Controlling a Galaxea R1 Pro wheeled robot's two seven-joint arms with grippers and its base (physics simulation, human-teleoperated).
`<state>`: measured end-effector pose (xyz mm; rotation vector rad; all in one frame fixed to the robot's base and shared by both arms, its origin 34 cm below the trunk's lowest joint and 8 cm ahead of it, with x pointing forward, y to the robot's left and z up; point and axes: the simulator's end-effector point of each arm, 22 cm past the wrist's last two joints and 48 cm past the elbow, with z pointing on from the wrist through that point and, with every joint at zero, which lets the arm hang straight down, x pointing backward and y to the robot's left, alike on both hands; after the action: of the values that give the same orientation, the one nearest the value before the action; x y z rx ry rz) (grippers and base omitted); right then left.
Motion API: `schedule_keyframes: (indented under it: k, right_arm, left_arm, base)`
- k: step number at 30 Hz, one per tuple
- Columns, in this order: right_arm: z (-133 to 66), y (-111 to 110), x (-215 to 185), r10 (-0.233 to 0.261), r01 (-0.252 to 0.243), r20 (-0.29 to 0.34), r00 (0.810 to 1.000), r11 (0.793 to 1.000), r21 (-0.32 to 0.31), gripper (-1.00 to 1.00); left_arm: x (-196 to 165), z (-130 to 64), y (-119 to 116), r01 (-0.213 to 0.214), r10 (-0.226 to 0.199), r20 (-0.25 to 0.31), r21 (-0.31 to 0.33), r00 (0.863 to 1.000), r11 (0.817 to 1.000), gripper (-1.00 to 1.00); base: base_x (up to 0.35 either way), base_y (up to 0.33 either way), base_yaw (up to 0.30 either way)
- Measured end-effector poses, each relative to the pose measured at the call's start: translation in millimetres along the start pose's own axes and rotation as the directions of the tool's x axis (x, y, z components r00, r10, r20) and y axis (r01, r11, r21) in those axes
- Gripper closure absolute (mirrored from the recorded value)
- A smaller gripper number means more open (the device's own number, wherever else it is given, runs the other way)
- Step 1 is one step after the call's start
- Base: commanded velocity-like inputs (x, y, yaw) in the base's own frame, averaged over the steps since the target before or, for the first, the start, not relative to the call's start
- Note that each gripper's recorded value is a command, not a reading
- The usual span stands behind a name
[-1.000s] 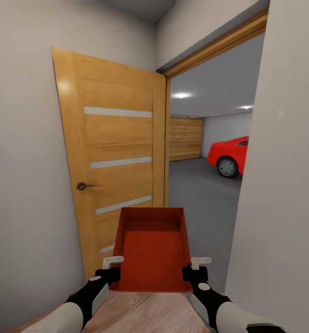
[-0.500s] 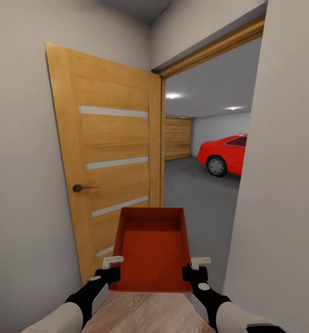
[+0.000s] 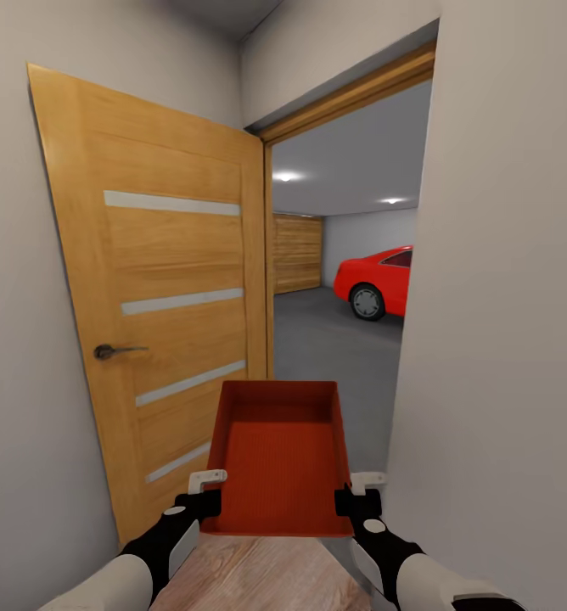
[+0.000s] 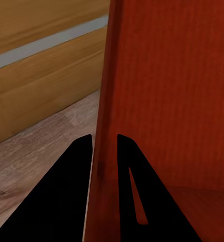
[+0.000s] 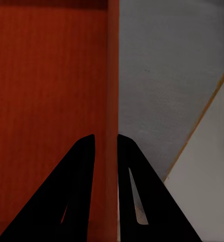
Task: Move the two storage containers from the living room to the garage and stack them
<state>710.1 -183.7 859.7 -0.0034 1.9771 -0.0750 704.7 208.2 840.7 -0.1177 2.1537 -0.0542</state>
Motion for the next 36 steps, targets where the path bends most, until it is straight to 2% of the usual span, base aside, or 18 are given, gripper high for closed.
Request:
schedule_keyframes:
  k: [9, 22, 36]
  right_arm:
    - [-0.3, -0.3, -0.4, -0.001, 0.001, 0.000, 1.000, 1.000, 0.000, 1.00]
    - [-0.4, -0.2, -0.6, -0.001, 0.001, 0.001, 1.000, 1.000, 0.000, 1.00]
    - [-0.4, -0.2, -0.7, 0.000, 0.000, 0.002, 1.000, 1.000, 0.000, 1.00]
  left_arm:
    - [-0.1, -0.4, -0.3, 0.001, -0.001, 0.001, 0.000, 1.000, 1.000, 1.00]
    - [-0.1, -0.6, -0.2, 0.001, -0.001, 0.001, 0.000, 1.000, 1.000, 1.00]
    - [-0.3, -0.5, -0.2, 0.001, -0.001, 0.002, 0.000, 1.000, 1.000, 1.00]
  base:
    - [0.092, 0.000, -0.204]
    - [0.314, 0.008, -0.009]
    - [0.319, 0.157, 0.000]
